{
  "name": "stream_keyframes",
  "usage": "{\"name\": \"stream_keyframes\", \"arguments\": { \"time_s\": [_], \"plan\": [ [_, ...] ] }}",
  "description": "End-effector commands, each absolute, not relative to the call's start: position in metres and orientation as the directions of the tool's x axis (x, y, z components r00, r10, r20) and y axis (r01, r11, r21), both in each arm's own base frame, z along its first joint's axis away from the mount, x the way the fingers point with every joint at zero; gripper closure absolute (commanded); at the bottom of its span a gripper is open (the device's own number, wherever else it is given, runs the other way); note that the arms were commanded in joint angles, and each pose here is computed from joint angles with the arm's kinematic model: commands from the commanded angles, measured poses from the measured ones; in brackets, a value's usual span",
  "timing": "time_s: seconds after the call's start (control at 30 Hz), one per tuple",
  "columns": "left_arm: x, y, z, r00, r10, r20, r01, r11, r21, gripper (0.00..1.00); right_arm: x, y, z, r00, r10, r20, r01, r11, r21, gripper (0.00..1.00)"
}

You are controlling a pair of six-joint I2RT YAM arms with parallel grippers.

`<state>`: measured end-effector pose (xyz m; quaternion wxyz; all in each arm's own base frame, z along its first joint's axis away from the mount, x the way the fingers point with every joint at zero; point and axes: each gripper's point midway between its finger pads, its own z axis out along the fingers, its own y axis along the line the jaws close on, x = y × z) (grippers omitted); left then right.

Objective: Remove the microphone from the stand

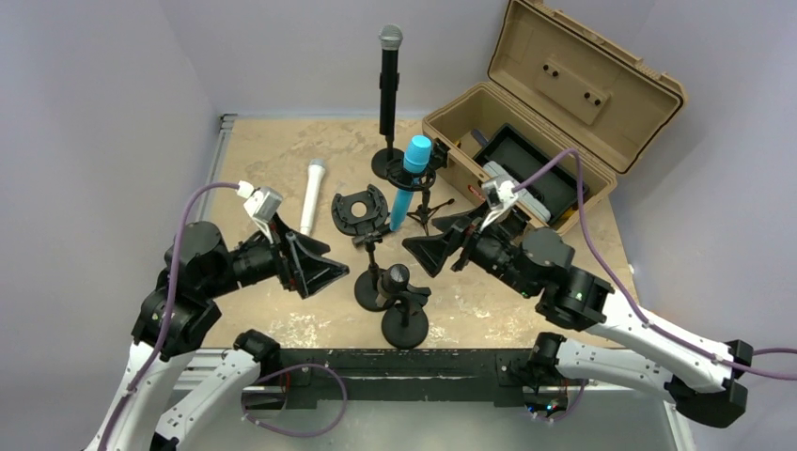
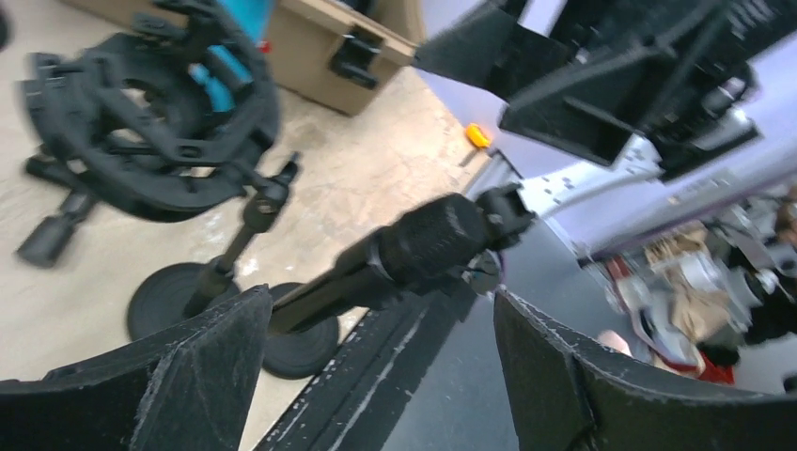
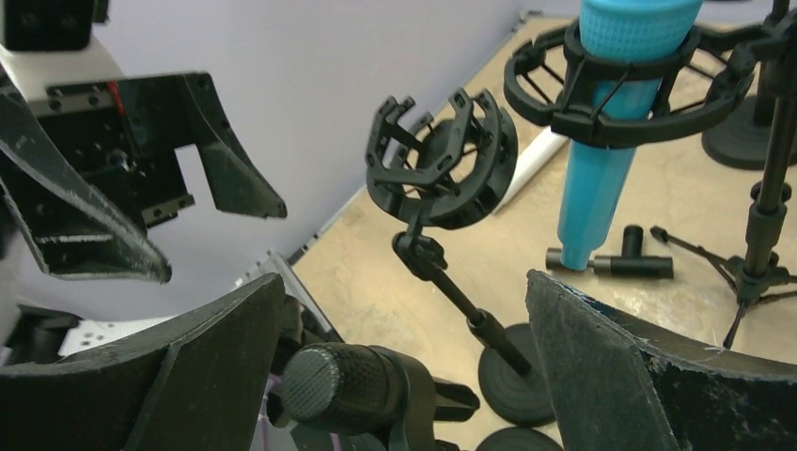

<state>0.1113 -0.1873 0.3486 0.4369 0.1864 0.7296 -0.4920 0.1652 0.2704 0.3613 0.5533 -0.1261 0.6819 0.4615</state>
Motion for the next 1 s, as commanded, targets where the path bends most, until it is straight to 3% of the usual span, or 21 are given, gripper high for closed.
{"name": "stream_keyframes", "arguments": {
  "time_s": [0.0,0.07,0.23,0.57,0.7,0.83,0.97],
  "plan": [
    [0.149,-0.166,0.338,-0.560,-0.280,-0.779,0.498,0.638,-0.588,0.15,0.166,0.278,0.370,-0.365,0.342,-0.866,-0.688,0.528,0.498,0.01],
    [0.161,-0.163,0.329,-0.581,-0.344,-0.737,0.408,0.661,-0.630,0.13,0.169,0.282,0.371,-0.362,0.351,-0.863,-0.686,0.527,0.502,0.01],
    [0.184,-0.185,0.337,-0.636,-0.426,-0.643,0.354,0.579,-0.734,0.06,0.173,0.290,0.377,-0.347,0.353,-0.869,-0.697,0.523,0.490,0.01],
    [0.223,-0.186,0.322,-0.646,-0.535,-0.545,0.156,0.606,-0.780,0.09,0.174,0.289,0.383,-0.337,0.364,-0.868,-0.701,0.520,0.489,0.01],
    [0.230,-0.192,0.313,-0.646,-0.549,-0.530,0.160,0.582,-0.797,0.08,0.173,0.296,0.383,-0.342,0.371,-0.863,-0.712,0.497,0.496,0.01],
    [0.234,-0.202,0.312,-0.642,-0.542,-0.543,0.222,0.546,-0.808,0.15,0.173,0.306,0.383,-0.350,0.363,-0.864,-0.727,0.476,0.495,0.01],
    [0.239,-0.202,0.305,-0.642,-0.544,-0.540,0.206,0.556,-0.805,0.27,0.174,0.311,0.389,-0.345,0.375,-0.860,-0.738,0.459,0.496,0.01]
  ]
}}
